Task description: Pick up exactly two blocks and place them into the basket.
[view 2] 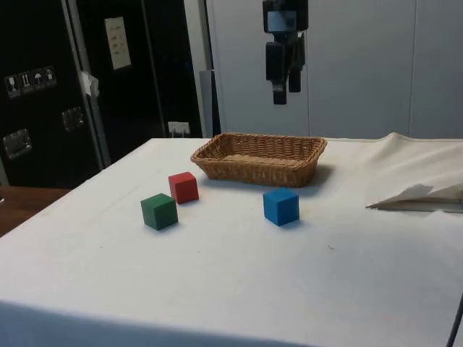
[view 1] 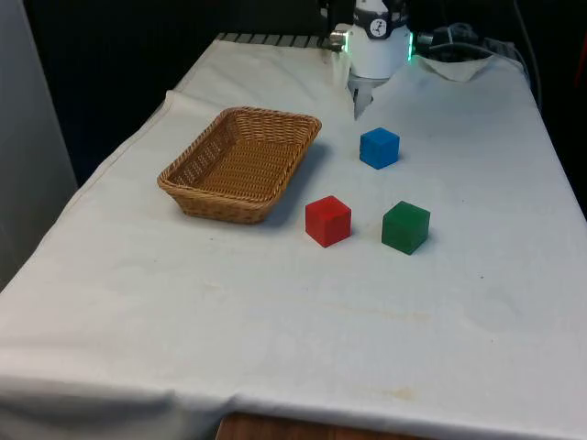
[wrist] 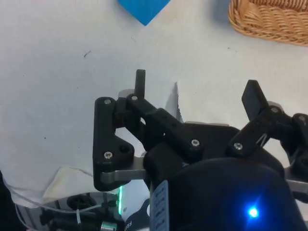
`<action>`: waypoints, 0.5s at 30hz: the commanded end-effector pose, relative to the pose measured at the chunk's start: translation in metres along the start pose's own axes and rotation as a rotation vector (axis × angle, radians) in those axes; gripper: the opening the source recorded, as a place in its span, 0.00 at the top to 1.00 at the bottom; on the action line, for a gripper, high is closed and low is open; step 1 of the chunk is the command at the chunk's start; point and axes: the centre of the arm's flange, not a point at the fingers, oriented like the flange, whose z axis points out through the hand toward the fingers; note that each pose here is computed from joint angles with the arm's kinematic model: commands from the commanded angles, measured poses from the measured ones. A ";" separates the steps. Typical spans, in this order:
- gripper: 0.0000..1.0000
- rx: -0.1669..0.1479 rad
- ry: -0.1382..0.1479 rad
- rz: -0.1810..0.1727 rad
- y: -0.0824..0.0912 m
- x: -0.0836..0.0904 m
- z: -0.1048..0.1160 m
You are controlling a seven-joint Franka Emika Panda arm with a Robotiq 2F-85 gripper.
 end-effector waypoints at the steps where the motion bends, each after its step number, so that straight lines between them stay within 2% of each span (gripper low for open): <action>1: 0.00 -0.001 0.000 -0.003 -0.002 0.000 0.000; 2: 0.00 -0.013 0.000 -0.005 -0.010 -0.002 0.003; 8: 0.00 -0.035 0.001 -0.013 -0.031 -0.003 0.014; 9: 0.00 -0.037 0.001 -0.013 -0.033 -0.002 0.015; 10: 0.00 -0.028 -0.002 -0.015 -0.028 -0.004 0.012; 11: 0.00 -0.039 0.000 -0.015 -0.036 -0.002 0.017; 15: 0.00 -0.040 -0.003 -0.016 -0.042 -0.001 0.027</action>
